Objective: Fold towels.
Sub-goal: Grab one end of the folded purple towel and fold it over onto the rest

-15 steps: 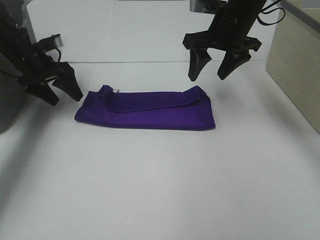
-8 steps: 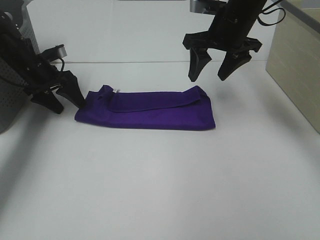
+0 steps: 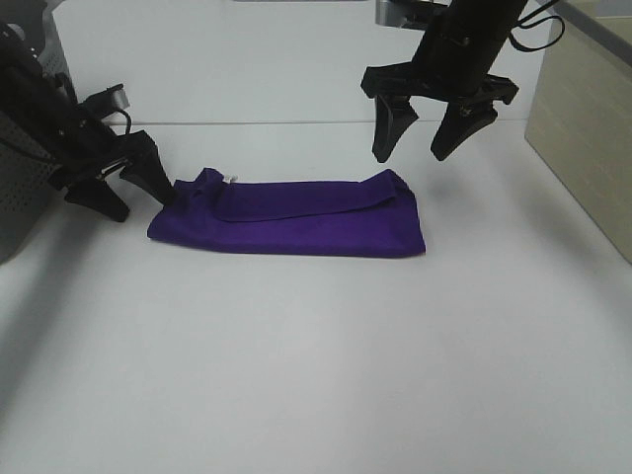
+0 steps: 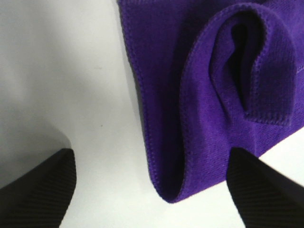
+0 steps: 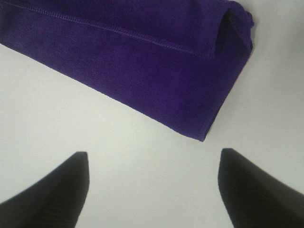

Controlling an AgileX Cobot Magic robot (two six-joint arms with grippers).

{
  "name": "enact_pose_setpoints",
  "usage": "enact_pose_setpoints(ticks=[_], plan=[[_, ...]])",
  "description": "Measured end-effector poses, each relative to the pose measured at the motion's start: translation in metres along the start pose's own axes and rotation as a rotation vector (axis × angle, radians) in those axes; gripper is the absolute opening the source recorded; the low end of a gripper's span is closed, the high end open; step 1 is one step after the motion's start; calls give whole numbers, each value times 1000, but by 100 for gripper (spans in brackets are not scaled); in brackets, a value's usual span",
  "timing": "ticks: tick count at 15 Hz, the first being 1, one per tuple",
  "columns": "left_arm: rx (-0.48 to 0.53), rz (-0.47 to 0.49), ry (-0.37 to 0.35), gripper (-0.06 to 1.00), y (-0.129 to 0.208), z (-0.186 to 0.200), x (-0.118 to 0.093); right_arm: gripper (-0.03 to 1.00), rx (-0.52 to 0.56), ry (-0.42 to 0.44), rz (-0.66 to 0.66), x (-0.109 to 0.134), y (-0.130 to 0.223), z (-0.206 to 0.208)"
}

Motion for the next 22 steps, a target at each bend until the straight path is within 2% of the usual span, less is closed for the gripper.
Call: enact_pose_setpoints(ticks=[2,7,9,11,13,14,15,16,18,19,20,21,22], plan=[[-7,19,24,80,-1,-4,0,74,5,-18,-8,2,1,0],[-4,92,179,77,-5,-22,-6,74,12,-35,-15,4,1,0],[12,85,189,74,-7,-33,-20,74,12,-35,-15,4,1,0],[34,70,184,71,-11,-48,-44,74,12,-35,-16,4,1,0],[56,64,136,56,-14,-61,-59,74,12,-35,-16,4,1,0],[65,41,88,34,-16,-69,-64,74,12,-35,-16,4,1,0],[66,36,83,16,-17,-70,-64,74,12,-35,-17,4,1,0],[70,13,71,5,-19,-70,-66,74,12,-35,-17,4,1,0],[63,-42,26,4,-24,-64,-68,74,12,-35,-17,4,1,0],[63,-42,26,4,-24,-64,-68,74,12,-35,-17,4,1,0],[41,-80,-31,4,-30,-57,-67,74,12,-35,-17,4,1,0],[3,-153,-160,4,-38,-35,-66,74,11,-37,-17,4,1,1],[-22,-175,-187,4,-41,-22,-70,74,9,-38,-17,4,1,1]])
Point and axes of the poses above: a point on each arm's last joint axis where the gripper is mounted, z pointing back along that axis away from the gripper, x along the wrist's bending axis when the last joint is at zero, y = z × x, the point moved 1 cm from there along -z, pointing out along that axis toward the gripper, and after that the axes turned 3 degrees about z, right-handed, at the moved point
